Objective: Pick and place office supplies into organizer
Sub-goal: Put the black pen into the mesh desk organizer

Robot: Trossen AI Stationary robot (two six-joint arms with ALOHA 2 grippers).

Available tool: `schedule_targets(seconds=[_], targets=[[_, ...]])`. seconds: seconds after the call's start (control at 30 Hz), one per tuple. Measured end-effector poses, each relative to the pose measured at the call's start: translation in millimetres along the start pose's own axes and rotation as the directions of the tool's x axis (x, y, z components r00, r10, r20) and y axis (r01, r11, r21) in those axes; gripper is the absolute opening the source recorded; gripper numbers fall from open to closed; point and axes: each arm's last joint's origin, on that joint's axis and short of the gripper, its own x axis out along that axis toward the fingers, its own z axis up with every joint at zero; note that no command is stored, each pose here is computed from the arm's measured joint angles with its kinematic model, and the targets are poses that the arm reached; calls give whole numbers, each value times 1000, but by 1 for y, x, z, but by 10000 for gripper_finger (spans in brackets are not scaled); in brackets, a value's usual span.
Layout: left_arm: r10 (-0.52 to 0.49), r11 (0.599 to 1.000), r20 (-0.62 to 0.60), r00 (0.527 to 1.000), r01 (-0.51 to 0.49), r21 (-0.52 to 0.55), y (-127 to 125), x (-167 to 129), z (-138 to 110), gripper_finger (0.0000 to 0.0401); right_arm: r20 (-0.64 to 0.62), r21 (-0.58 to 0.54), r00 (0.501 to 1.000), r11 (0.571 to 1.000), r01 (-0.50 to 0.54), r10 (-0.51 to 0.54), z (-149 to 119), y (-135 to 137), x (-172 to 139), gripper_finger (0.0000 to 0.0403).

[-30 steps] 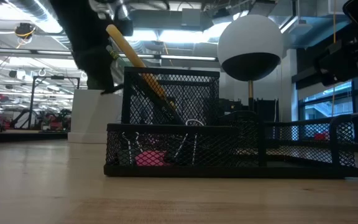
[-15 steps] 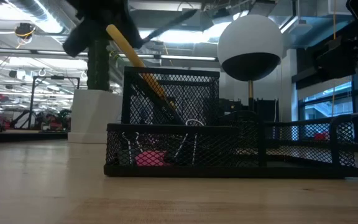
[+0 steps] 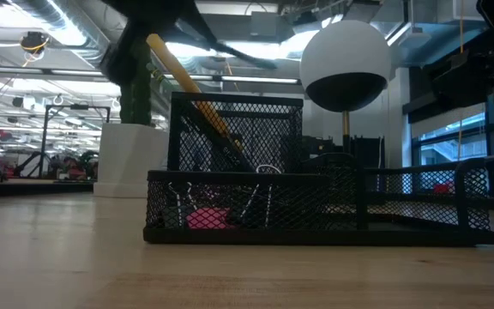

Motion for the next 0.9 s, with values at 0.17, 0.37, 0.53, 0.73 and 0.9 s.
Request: schedule_targets(seconds=[0.17, 0.37, 0.53, 0.73, 0.9], targets=[[15, 998, -23, 1000, -13, 59, -11, -3, 13, 33, 5, 25, 1000, 1000, -1, 1, 1, 0, 0, 236], [25, 996, 5, 1000, -26, 84, -17, -12, 21, 33, 6, 24, 1000, 1000, -1, 1, 1, 0, 0, 236], [26, 993, 23, 999, -28, 117, -17, -15, 22, 33, 7, 24, 1000, 1000, -1, 1, 1, 0, 0, 236], [20, 991, 20, 1000, -22, 133, -10, -12, 21, 33, 11, 20, 999, 999, 35, -36, 1, -1, 0, 236], [19, 984, 32, 999, -25, 174, -1, -17, 21, 33, 12, 19, 999, 999, 43, -43, 1, -1, 0, 236]])
